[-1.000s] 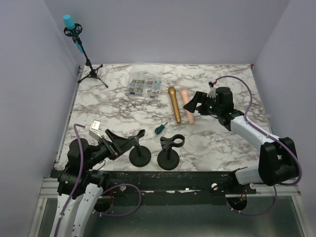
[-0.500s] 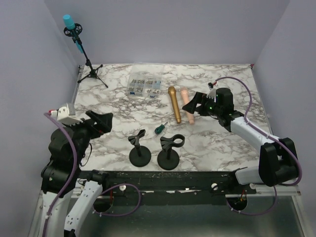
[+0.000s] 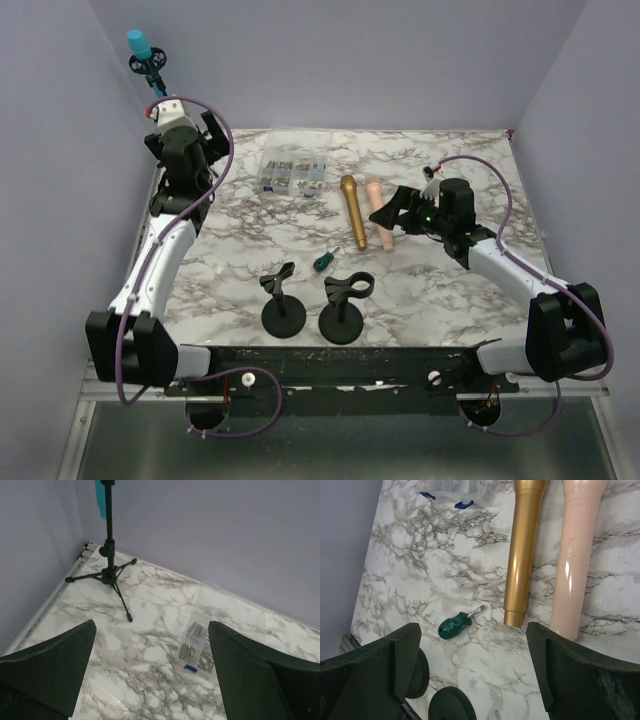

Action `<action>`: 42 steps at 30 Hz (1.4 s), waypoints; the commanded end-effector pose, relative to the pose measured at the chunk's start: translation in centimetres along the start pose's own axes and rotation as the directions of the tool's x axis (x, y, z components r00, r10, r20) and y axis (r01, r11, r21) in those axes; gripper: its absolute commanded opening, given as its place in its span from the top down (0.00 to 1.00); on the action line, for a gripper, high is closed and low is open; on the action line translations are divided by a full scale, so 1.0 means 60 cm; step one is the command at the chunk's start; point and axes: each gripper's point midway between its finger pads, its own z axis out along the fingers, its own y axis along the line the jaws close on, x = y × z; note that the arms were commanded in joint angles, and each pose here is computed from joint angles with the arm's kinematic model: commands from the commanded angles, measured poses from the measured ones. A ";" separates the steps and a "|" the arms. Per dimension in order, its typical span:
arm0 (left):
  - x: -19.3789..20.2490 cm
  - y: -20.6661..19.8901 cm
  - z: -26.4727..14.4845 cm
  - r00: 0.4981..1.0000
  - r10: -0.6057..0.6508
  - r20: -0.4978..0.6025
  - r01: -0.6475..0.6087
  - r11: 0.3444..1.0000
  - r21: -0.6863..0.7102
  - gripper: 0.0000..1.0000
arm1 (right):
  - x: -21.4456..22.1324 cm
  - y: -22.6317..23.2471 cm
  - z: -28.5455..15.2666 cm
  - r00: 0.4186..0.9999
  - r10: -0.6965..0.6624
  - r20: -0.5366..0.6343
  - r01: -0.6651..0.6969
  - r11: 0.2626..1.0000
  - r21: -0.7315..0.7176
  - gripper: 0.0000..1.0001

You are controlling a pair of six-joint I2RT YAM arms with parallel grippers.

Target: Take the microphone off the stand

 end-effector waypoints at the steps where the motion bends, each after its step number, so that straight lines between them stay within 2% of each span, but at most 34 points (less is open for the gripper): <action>1: -0.070 0.027 0.100 0.985 0.019 0.170 -0.006 0.997 -0.073 0.01 | -0.004 0.006 -0.002 1.000 -0.007 0.017 0.008 1.000 -0.027 0.05; 7: -0.035 0.083 0.236 0.992 0.049 0.113 -0.030 0.986 -0.163 0.01 | -0.001 0.000 0.005 1.000 0.000 0.007 0.000 1.000 -0.022 0.05; 11: -0.017 0.111 0.301 0.994 0.047 0.095 -0.030 0.983 -0.179 0.02 | -0.002 -0.004 0.009 1.000 -0.001 0.008 0.001 1.000 -0.012 0.05; 14: -0.016 0.127 0.337 0.992 0.044 0.114 -0.023 0.984 -0.179 0.02 | -0.001 -0.007 0.011 1.000 -0.001 0.004 0.001 1.000 -0.006 0.05; 25: 0.003 0.128 0.443 0.987 0.051 0.152 -0.033 0.992 -0.120 0.16 | 0.005 -0.030 0.027 1.000 -0.004 -0.020 0.005 0.999 0.045 0.05; 29: 0.003 0.138 0.467 0.984 0.032 0.175 -0.010 0.992 -0.125 0.33 | 0.006 -0.036 0.032 1.000 -0.003 -0.025 0.004 0.999 0.053 0.06; 35: -0.003 0.133 0.484 0.982 0.035 0.183 -0.022 0.997 -0.069 0.74 | 0.011 -0.041 0.037 0.999 0.000 -0.033 0.001 0.998 0.058 0.06; 37: -0.002 0.128 0.483 0.984 0.045 0.174 -0.036 0.998 -0.055 0.84 | 0.009 -0.041 0.036 1.000 -0.001 -0.030 0.003 0.998 0.059 0.06; 42: 0.007 0.123 0.457 0.987 0.048 0.156 -0.043 0.999 -0.033 1.00 | 0.007 -0.038 0.034 1.000 -0.005 -0.023 0.006 0.998 0.057 0.06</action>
